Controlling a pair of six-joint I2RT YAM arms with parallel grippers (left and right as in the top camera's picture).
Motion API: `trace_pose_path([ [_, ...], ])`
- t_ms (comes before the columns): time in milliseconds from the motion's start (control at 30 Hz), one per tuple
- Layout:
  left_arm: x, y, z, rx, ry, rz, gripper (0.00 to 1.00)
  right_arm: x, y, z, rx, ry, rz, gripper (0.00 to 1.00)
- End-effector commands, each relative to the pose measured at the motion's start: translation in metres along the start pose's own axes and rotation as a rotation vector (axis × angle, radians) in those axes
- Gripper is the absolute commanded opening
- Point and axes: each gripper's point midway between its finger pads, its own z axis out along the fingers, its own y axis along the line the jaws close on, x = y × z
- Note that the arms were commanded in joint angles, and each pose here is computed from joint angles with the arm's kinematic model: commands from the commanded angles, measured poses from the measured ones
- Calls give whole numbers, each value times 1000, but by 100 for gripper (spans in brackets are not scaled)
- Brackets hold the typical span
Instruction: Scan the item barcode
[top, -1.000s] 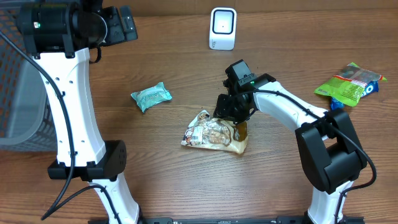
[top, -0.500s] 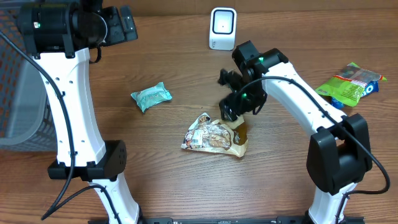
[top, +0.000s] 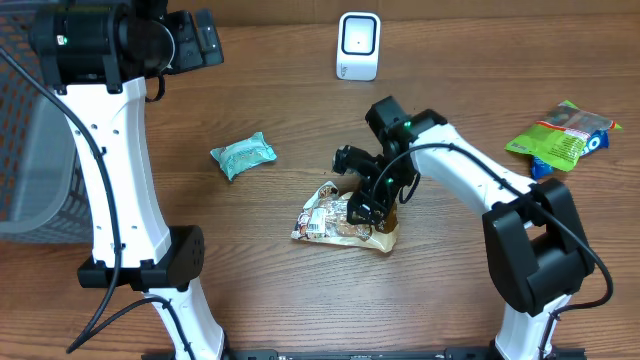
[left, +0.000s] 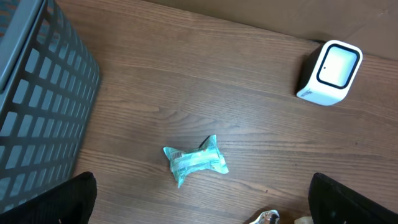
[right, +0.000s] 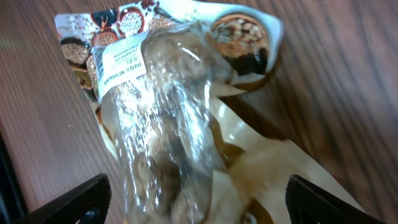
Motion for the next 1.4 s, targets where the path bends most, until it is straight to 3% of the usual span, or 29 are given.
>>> trace_pose_path([
  [0,0,-2,-8,5,-16,-2,100,9,12,17,-46,16,-25,89],
  [67,0,-2,-8,5,-17,-2,100,14,12,22,-55,30,-17,84],
  [233,0,-2,-8,5,-17,-2,100,17,13,24,-63,40,1,31],
  [367,0,-2,-8,5,-16,-2,100,12,8,24,-46,20,108,4],
  [600,0,-2,-8,5,-16,-2,100,-2,-10,16,26,-22,253,4],
  [700,0,-2,-8,5,-17,-3,100,-2,-46,2,176,-46,456,4],
  [833,0,-2,-8,5,-17,-2,100,29,-99,-21,427,-72,858,4],
  [967,0,-2,-8,5,-16,-2,100,43,-110,-30,414,-88,994,4],
  [1033,0,-2,-8,5,-16,-2,100,43,-106,-29,365,-89,1003,9],
  [1133,0,-2,-8,5,-17,-2,100,39,-96,-31,311,-92,1005,37],
  [1233,0,-2,-8,5,-17,-3,100,27,-87,-51,295,-115,997,46],
  [1300,0,-2,-8,5,-16,-2,100,16,-82,-73,304,-150,982,57],
  [1367,0,-2,-8,5,-17,-3,100,2,-78,-97,316,-208,955,90],
])
